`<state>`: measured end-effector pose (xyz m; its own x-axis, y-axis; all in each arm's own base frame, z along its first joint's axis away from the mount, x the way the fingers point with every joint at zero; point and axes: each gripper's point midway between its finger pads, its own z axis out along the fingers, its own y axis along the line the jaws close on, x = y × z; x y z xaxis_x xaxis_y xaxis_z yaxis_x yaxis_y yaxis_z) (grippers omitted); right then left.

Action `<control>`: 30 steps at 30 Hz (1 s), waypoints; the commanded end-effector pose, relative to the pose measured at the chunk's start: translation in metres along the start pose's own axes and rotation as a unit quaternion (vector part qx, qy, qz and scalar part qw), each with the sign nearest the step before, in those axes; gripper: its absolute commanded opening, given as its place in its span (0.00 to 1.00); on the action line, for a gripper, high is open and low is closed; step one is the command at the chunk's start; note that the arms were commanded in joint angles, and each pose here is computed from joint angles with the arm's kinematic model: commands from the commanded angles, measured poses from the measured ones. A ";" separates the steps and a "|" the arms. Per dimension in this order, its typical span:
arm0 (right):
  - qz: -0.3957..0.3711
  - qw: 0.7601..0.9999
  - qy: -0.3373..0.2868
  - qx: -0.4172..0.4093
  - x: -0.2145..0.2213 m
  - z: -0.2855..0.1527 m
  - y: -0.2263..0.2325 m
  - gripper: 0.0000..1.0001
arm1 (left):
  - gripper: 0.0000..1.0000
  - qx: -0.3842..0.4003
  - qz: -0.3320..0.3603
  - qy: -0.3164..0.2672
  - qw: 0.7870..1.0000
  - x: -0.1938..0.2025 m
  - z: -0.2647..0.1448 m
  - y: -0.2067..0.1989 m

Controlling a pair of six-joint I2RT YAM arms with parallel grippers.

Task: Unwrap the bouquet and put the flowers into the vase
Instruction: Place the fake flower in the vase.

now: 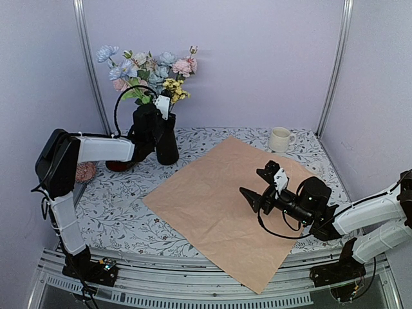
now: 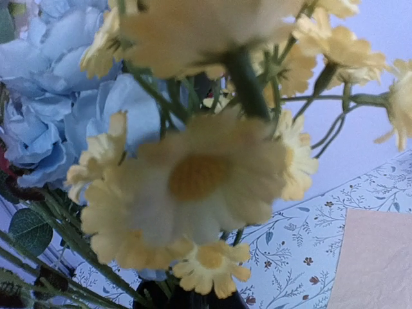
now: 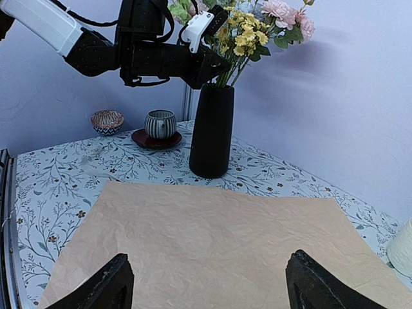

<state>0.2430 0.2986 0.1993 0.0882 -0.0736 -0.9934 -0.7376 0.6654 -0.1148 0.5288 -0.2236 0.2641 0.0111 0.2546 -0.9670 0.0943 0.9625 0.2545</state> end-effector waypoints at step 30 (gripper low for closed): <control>0.000 1.000 -0.009 -0.004 -0.007 0.003 0.000 0.84 | 0.49 0.031 -0.024 0.026 0.999 0.026 -0.046 -0.020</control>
<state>0.2430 0.2987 0.1995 0.0884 -0.0733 -0.9934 -0.7378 0.6651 -0.1148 0.5003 -0.2217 0.2201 -0.0843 0.2271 -0.9702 0.1300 0.9679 0.2153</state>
